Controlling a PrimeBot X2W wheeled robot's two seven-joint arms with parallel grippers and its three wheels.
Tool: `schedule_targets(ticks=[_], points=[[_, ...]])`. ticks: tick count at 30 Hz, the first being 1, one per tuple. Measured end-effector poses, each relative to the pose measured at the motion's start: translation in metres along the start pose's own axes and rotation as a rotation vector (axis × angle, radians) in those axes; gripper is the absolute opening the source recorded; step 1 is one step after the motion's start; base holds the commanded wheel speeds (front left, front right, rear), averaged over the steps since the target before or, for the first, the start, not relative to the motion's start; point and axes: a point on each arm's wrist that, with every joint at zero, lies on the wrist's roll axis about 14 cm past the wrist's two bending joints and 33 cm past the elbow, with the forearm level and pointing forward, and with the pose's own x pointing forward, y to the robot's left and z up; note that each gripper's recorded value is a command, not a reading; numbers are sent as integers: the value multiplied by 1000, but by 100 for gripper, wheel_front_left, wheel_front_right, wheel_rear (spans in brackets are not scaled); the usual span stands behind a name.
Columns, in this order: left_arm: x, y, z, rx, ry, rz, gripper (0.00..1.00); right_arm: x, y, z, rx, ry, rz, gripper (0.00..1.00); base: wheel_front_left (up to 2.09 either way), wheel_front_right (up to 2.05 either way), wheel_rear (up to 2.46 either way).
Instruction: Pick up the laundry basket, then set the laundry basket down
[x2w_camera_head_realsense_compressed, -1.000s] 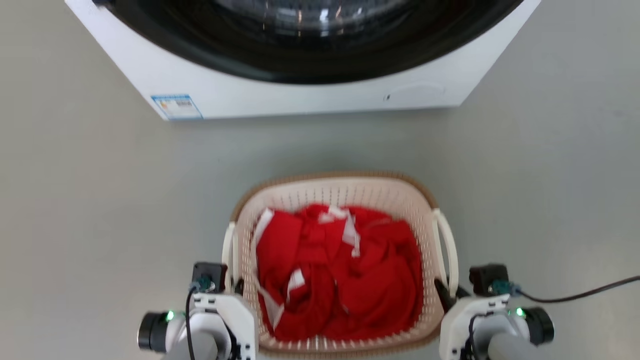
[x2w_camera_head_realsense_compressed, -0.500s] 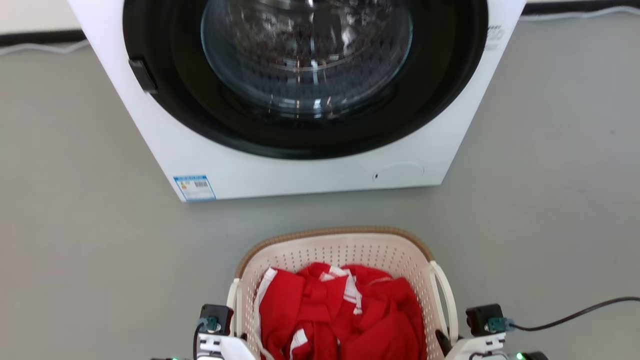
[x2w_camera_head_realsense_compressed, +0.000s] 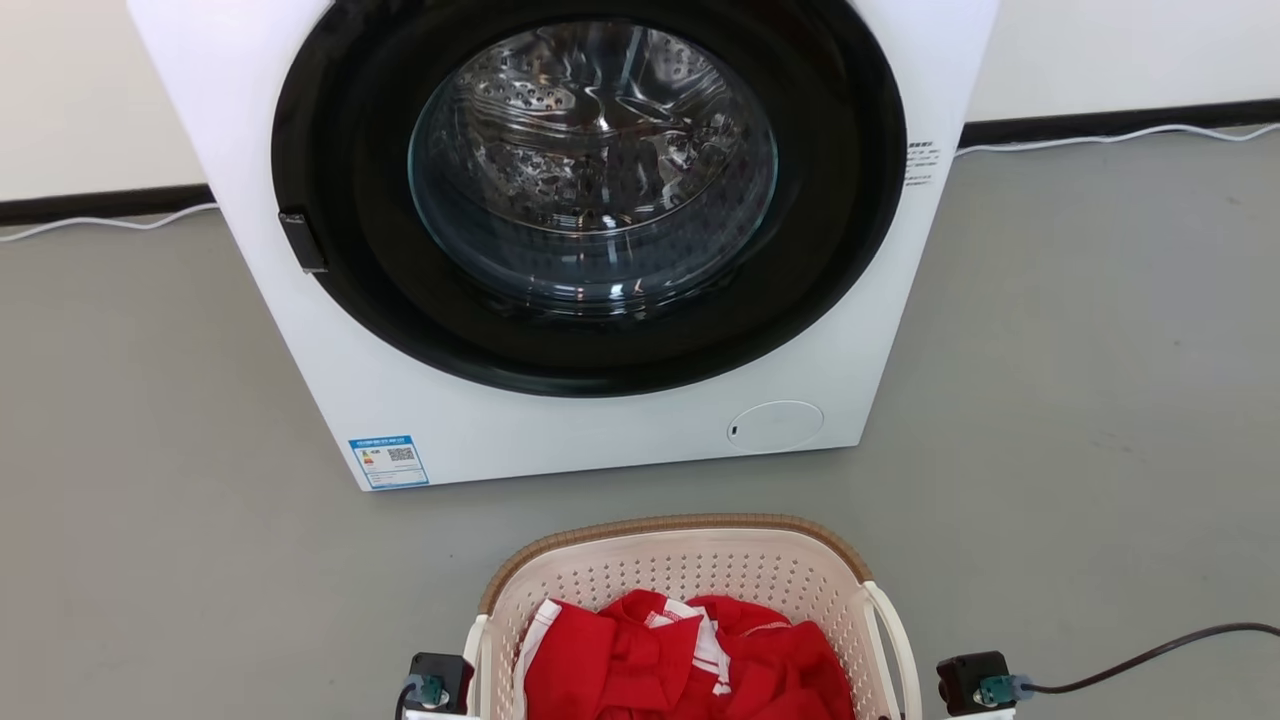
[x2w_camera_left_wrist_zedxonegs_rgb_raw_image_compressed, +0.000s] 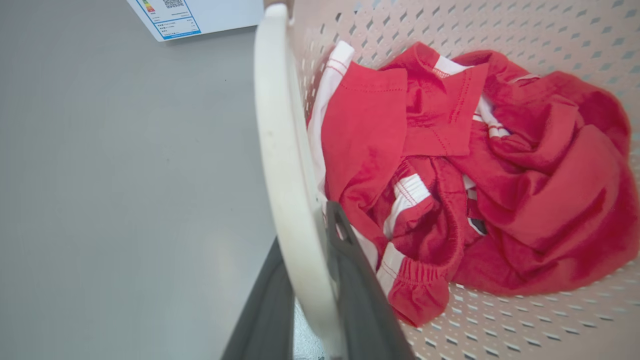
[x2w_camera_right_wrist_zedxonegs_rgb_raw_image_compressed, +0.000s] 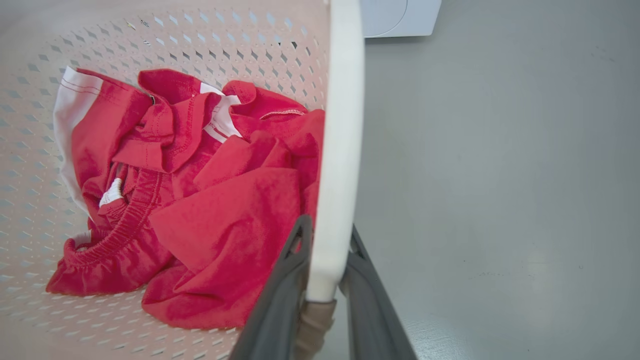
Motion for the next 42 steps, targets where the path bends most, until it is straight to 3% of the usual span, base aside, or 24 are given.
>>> schedule_targets(ticks=[42], points=[[-2,-9,-15,38,93,-19,0,-9,-2,-13,17,44,-12,0,0,0,0]])
